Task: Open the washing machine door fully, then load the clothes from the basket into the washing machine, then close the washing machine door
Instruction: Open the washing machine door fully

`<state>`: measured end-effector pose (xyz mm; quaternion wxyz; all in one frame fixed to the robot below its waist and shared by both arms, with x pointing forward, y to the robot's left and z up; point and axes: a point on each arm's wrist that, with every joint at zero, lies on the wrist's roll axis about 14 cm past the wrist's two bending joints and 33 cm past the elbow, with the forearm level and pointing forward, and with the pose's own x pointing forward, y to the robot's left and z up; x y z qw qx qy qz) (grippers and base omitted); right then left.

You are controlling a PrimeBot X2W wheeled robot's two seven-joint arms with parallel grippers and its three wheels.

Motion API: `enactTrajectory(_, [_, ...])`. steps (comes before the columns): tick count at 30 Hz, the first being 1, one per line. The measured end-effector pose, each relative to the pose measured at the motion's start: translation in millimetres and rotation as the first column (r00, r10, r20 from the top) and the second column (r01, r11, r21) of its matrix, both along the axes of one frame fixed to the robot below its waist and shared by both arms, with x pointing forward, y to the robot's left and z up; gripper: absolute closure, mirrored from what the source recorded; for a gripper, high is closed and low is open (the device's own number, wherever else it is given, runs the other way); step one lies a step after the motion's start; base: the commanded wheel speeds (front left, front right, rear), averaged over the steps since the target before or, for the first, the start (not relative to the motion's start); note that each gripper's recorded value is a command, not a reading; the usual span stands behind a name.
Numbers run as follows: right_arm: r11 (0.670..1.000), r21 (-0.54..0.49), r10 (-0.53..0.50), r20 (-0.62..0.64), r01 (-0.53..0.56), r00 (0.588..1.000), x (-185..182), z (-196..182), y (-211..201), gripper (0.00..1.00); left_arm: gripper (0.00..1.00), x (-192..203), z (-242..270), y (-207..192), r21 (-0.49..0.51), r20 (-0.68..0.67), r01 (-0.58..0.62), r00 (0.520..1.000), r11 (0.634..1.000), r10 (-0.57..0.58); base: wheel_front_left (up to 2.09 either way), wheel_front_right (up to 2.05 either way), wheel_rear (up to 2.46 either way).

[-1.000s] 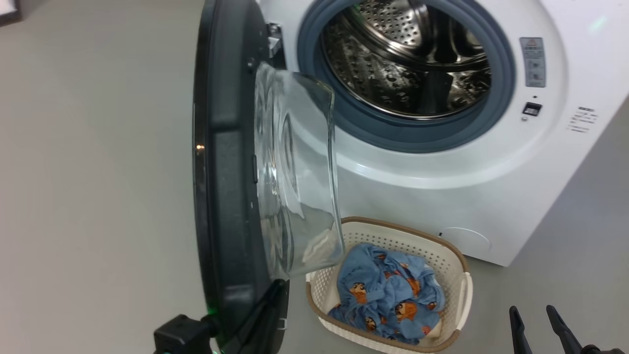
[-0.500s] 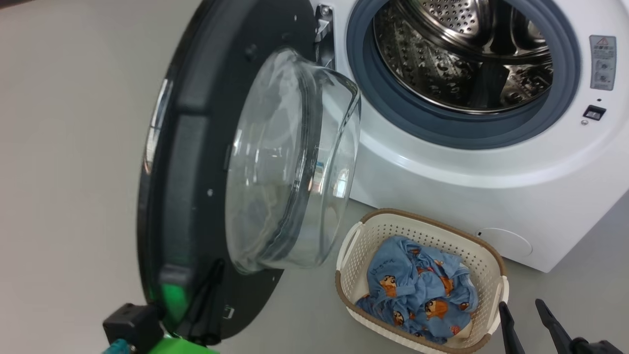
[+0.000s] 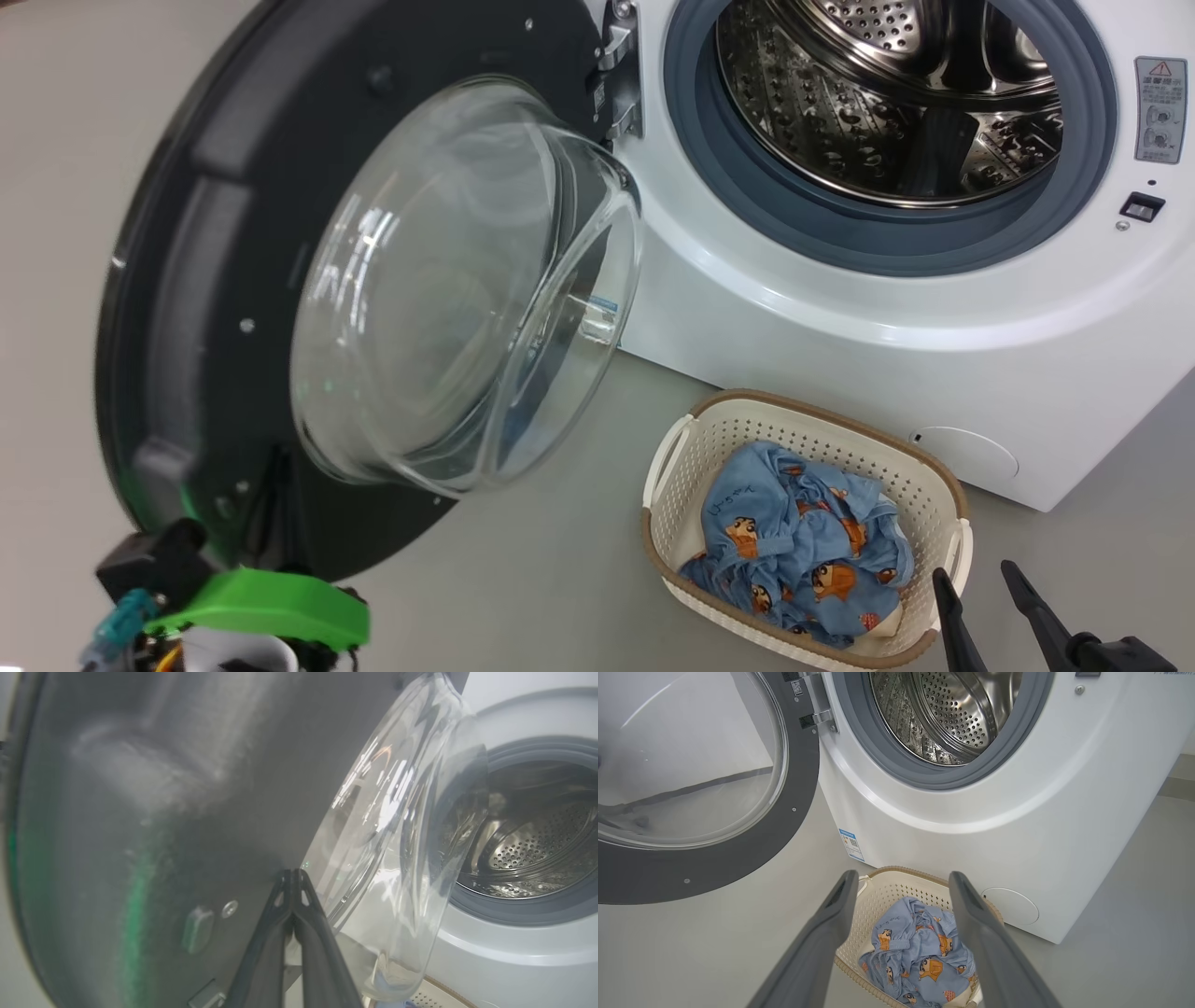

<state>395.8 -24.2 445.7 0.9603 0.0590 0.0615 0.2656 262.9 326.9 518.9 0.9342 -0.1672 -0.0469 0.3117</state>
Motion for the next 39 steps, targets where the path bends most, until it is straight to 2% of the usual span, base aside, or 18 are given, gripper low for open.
enactTrajectory(11, [1.000,-0.006,-0.021,-0.003,0.021,1.000,-2,-1,-9,0.00,1.00,-5,-18,61,0.013,-0.031,-0.147,0.989,0.989,0.148,0.00,0.00,0.00])
enactTrajectory(20, [0.999,-0.017,-0.052,-0.022,0.052,0.998,-4,-8,-22,0.00,1.00,4,-8,101,0.035,-0.032,-0.226,0.973,0.973,0.227,0.00,0.00,0.00])
enactTrajectory(29, [0.998,-0.020,-0.066,-0.029,0.065,0.997,-4,-11,-26,0.00,1.00,7,-3,111,0.050,-0.024,-0.240,0.970,0.970,0.241,0.00,0.00,0.00])
enactTrajectory(39, [0.998,-0.009,-0.070,-0.022,0.070,0.997,-7,-6,-24,0.00,1.00,17,22,94,0.041,0.105,-0.195,0.976,0.980,0.189,0.00,0.00,0.00])
